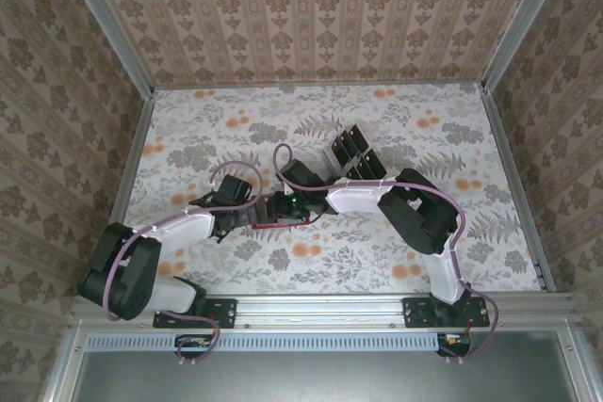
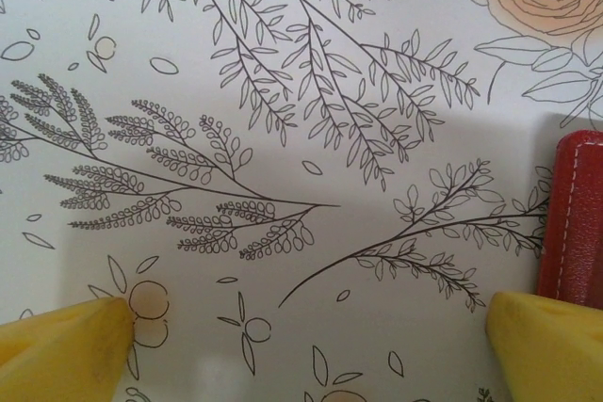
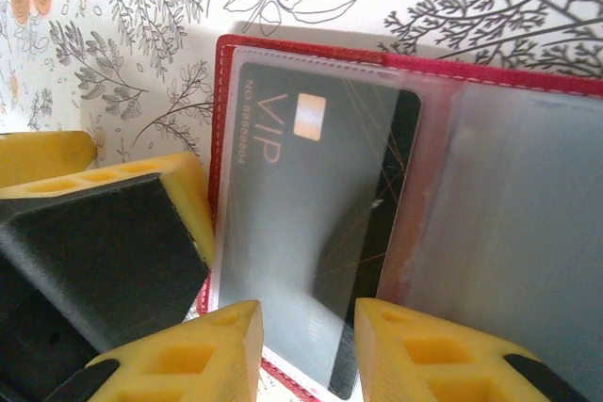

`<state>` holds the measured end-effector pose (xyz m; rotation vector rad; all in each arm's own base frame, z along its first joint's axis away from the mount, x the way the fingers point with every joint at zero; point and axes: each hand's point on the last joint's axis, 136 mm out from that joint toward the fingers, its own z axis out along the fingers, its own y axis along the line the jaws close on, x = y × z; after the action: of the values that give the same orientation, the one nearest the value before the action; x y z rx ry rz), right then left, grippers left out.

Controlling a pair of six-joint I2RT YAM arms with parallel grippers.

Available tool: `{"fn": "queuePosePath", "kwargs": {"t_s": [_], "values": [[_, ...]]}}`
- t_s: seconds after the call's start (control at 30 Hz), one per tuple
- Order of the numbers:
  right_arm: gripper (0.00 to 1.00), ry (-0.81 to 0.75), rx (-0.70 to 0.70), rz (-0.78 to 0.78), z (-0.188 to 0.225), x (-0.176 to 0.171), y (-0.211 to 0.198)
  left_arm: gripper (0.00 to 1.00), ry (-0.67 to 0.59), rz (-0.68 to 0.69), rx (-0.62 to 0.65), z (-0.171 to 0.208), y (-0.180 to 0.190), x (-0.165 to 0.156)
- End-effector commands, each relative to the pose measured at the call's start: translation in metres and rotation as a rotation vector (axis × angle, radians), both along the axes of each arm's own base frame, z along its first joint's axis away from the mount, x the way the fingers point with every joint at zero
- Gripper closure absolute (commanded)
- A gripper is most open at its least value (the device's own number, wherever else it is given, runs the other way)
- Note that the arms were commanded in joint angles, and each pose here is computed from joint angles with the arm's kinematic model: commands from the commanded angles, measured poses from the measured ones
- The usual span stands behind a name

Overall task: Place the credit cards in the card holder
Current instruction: Insert the credit card into the card slot.

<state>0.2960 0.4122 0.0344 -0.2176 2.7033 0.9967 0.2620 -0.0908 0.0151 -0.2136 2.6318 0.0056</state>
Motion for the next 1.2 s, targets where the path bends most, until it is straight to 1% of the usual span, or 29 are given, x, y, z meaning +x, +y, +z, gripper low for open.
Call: {"fn": "queuePosePath", "kwargs": {"t_s": [0.0,0.2,0.3,0.5,0.6,0.83,1.17], "values": [[0.68,0.027,0.017,0.016,-0.002,-0.004,0.012,0.01,0.062,0.007,-0.015,-0.017,-0.002,-0.014],[0.68,0.033,0.033,0.028,0.002,-0.005,0.020,0.01,0.057,0.006,-0.013,-0.015,-0.002,-0.013],[0.68,0.014,0.039,0.027,0.011,-0.004,0.018,0.00,0.042,0.004,-0.009,-0.007,-0.002,-0.010],[0.67,-0.043,0.034,-0.016,0.033,0.006,-0.001,0.00,-0.013,0.033,-0.022,0.015,0.007,-0.001],[0.64,-0.061,0.016,-0.031,0.037,0.013,-0.010,0.00,-0.030,0.061,-0.024,0.021,0.016,0.004],[0.61,-0.049,-0.012,-0.032,0.026,0.022,-0.012,0.00,-0.016,0.090,-0.035,0.017,0.024,0.010],[0.61,-0.019,-0.027,-0.028,0.009,0.024,-0.008,0.00,0.011,0.082,-0.051,0.005,0.019,0.011]]}}
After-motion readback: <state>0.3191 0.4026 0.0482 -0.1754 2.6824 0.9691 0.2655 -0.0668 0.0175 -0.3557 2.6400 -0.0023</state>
